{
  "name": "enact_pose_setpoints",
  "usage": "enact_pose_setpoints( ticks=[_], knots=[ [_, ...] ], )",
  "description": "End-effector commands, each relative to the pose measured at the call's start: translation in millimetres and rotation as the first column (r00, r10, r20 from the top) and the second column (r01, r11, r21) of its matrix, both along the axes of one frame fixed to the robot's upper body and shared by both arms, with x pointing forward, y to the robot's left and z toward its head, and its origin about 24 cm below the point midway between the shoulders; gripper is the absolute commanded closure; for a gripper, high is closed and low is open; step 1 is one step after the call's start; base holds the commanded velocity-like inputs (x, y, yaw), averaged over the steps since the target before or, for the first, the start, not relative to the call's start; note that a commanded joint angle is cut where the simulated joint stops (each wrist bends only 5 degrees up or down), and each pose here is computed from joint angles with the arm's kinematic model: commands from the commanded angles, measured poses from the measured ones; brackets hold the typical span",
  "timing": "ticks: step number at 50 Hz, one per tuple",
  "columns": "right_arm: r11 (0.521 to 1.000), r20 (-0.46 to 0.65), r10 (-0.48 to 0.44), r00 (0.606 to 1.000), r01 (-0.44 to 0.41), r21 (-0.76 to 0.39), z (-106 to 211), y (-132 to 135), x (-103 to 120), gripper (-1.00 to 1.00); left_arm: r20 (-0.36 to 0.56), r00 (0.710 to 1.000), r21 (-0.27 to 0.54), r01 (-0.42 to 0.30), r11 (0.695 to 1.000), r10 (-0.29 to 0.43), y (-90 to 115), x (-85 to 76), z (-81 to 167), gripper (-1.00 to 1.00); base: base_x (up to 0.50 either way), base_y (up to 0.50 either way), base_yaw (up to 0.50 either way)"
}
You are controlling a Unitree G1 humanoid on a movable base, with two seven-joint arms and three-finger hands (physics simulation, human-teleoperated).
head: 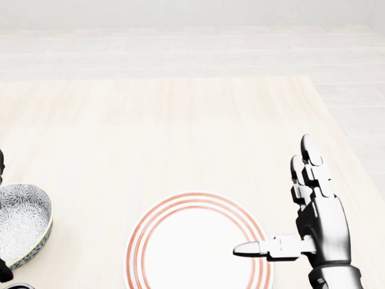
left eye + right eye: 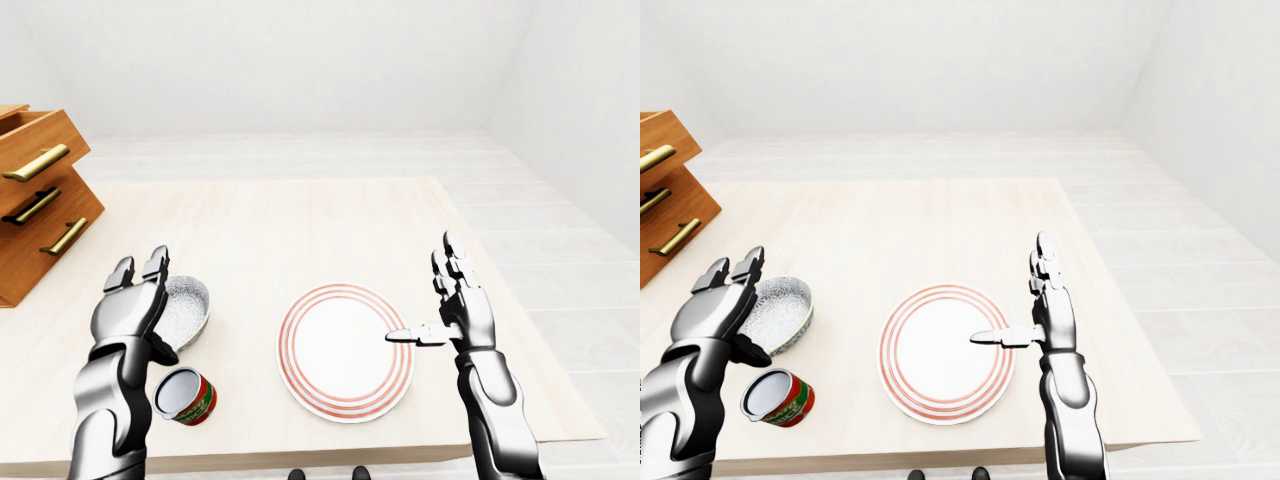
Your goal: Put the bowl on the plate.
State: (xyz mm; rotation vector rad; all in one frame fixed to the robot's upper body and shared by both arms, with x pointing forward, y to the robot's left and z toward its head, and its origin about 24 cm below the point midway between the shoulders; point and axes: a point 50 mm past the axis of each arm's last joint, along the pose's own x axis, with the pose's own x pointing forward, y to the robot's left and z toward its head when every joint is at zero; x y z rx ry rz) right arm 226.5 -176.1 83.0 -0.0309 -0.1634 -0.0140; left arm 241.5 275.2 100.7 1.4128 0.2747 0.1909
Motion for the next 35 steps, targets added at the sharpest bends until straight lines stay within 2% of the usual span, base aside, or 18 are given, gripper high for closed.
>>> enact_pose_setpoints(
  ticks=[1,13,35],
  knots=[
    [1.000,-0.003,-0.004,1.000,0.004,0.000,0.7,-0.7,1.9,-1.00,-0.028,0.999,0.024,-0.022,0.999,0.023,0.8,-3.5,-8.0,-1.00,0.00,0.00,0.00],
    [1.000,-0.001,-0.001,1.000,0.001,-0.007,1.2,2.1,3.3,-1.00,-0.046,0.998,0.047,-0.038,0.998,0.040,4.3,-0.2,-19.1,-1.00,0.00,0.00,0.00],
    [1.000,-0.013,-0.007,1.000,0.007,0.001,-5.5,-0.6,4.9,-1.00,-0.091,0.996,0.102,-0.018,0.995,0.027,-1.2,5.6,-41.1,-1.00,0.00,0.00,0.00]
  ],
)
